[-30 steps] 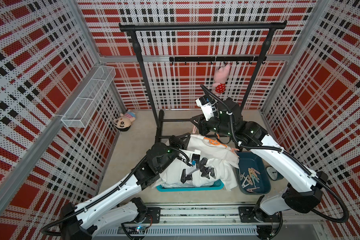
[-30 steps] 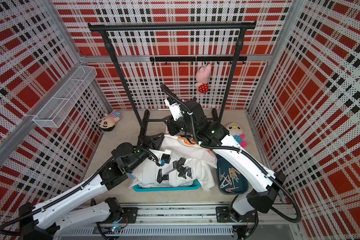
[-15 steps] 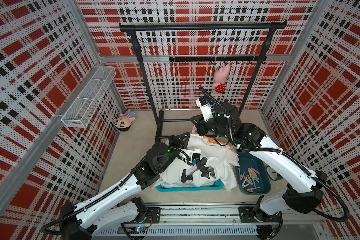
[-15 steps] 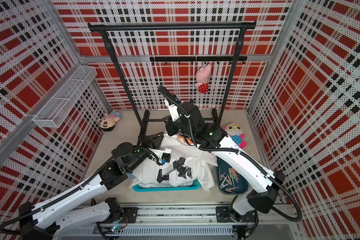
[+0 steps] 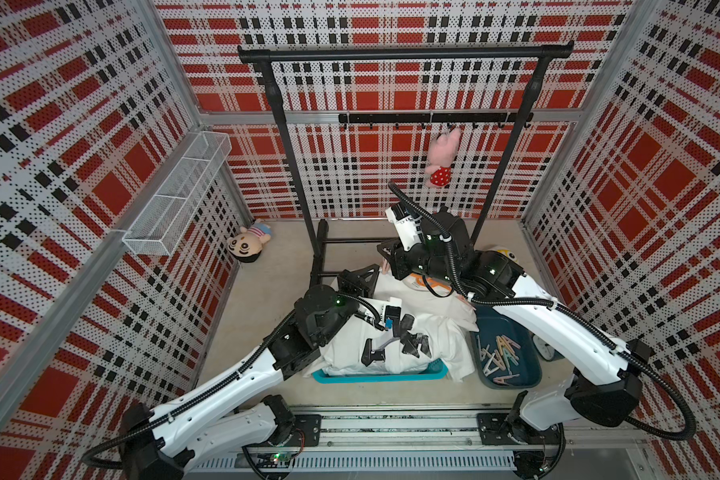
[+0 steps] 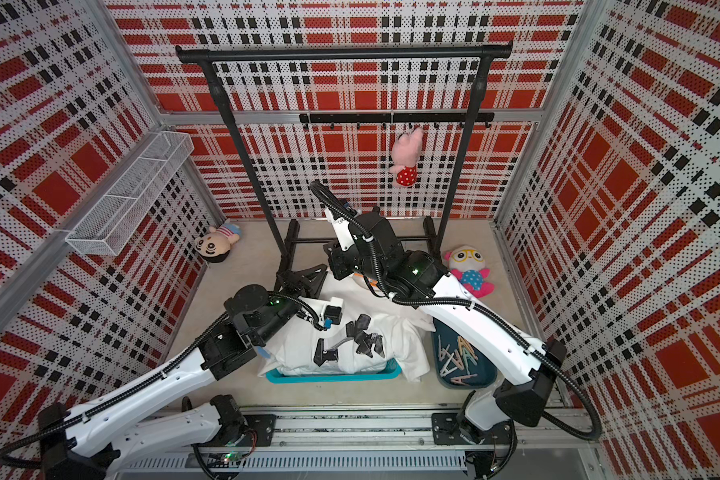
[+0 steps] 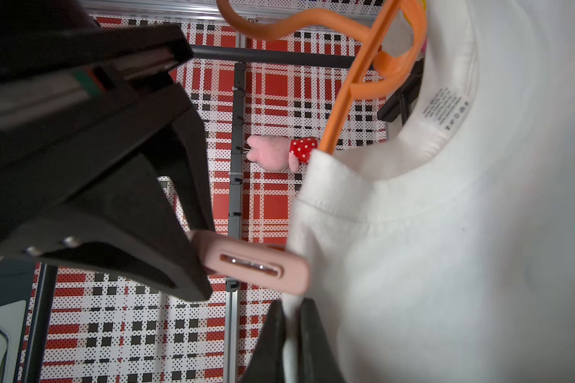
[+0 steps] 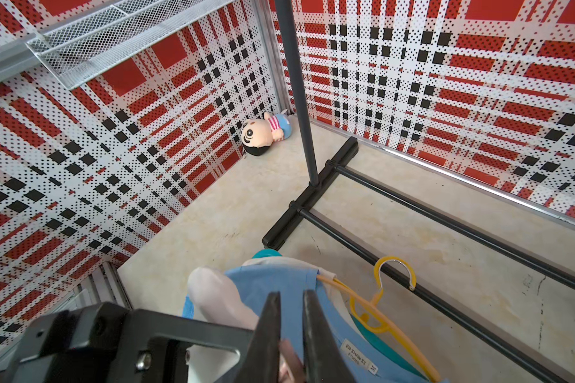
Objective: Use clothespins to secure the t-shirt on both sides of the hanger
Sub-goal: Clamp the T-shirt on the hanger.
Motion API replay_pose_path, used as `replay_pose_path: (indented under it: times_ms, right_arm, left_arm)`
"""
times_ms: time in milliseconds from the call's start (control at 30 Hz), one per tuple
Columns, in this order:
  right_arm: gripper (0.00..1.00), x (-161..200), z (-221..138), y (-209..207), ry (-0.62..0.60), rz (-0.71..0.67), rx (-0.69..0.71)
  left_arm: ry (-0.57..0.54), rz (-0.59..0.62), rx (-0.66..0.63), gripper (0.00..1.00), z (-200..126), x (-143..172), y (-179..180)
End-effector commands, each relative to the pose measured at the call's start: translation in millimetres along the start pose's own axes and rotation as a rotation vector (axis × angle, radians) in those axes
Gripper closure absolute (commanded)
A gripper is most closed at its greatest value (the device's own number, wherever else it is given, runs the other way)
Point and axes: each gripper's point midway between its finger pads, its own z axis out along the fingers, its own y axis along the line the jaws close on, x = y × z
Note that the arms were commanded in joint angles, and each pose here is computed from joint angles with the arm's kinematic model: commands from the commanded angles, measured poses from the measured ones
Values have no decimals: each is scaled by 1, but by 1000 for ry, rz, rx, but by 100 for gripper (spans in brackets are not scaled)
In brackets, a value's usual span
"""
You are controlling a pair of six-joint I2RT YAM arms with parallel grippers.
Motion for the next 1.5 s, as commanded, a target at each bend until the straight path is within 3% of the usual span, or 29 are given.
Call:
replay_pose_path:
  times_ms: [0, 367, 600, 933, 1367, 1467]
  right_arm:
    - [100, 1, -11, 8, -14, -15, -28]
    - [100, 26, -10, 16, 16, -35, -57]
    - [100, 48, -4, 25, 57, -61, -91]
    - [100, 70, 6, 26, 108, -77, -89]
    - [100, 61, 3, 14, 89, -80, -40]
    - [80, 53, 2, 15, 64, -73, -44]
  left_arm:
    - [-6, -19, -86, 100, -4, -3, 31]
    - [-33, -110, -86, 100, -3, -7, 41]
    - [-97, -219, -75, 100, -5, -13, 51]
    - [-212, -452, 44, 100, -5, -19, 64]
    - [-125, -376, 41, 100, 5, -10, 43]
    - [-86, -325, 17, 100, 7, -4, 38]
